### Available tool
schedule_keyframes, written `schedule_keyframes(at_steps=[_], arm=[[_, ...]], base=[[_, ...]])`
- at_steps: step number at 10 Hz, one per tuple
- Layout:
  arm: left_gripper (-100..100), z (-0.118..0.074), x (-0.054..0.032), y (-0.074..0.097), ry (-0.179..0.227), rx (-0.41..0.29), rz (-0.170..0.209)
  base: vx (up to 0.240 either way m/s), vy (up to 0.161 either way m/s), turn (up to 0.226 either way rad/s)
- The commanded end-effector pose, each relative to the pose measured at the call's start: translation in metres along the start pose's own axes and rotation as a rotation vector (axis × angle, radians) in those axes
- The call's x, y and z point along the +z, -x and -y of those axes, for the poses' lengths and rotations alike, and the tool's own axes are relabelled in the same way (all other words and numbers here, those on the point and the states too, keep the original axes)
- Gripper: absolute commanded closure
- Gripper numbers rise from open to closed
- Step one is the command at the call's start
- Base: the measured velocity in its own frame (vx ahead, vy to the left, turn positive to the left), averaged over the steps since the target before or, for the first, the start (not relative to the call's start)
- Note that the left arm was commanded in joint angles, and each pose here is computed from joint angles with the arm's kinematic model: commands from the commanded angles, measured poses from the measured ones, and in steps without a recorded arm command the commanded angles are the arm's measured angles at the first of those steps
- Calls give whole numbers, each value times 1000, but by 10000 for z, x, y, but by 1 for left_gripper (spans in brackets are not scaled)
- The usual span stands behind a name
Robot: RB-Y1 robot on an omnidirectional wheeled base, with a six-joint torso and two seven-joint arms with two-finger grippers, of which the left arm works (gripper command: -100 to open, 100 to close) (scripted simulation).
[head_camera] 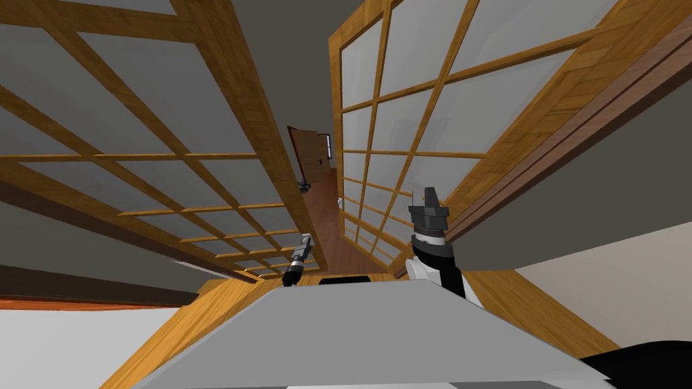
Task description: Push the door open
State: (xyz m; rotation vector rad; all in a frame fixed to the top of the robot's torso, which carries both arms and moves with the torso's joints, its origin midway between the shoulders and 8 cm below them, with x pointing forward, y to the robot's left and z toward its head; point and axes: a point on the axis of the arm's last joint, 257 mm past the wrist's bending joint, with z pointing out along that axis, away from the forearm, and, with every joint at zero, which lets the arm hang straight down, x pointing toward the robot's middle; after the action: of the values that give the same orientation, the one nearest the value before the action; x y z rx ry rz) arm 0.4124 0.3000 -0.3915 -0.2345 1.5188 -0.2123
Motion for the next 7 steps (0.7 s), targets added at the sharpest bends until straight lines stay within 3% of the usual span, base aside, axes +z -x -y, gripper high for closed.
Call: schedule_keyframes(at_steps=[1,7], arm=[[100,-146,57,157,19,-46,35],[100,-272,83,286,49,-219,85]], base=[[3,36,-78],[10,40,-53]])
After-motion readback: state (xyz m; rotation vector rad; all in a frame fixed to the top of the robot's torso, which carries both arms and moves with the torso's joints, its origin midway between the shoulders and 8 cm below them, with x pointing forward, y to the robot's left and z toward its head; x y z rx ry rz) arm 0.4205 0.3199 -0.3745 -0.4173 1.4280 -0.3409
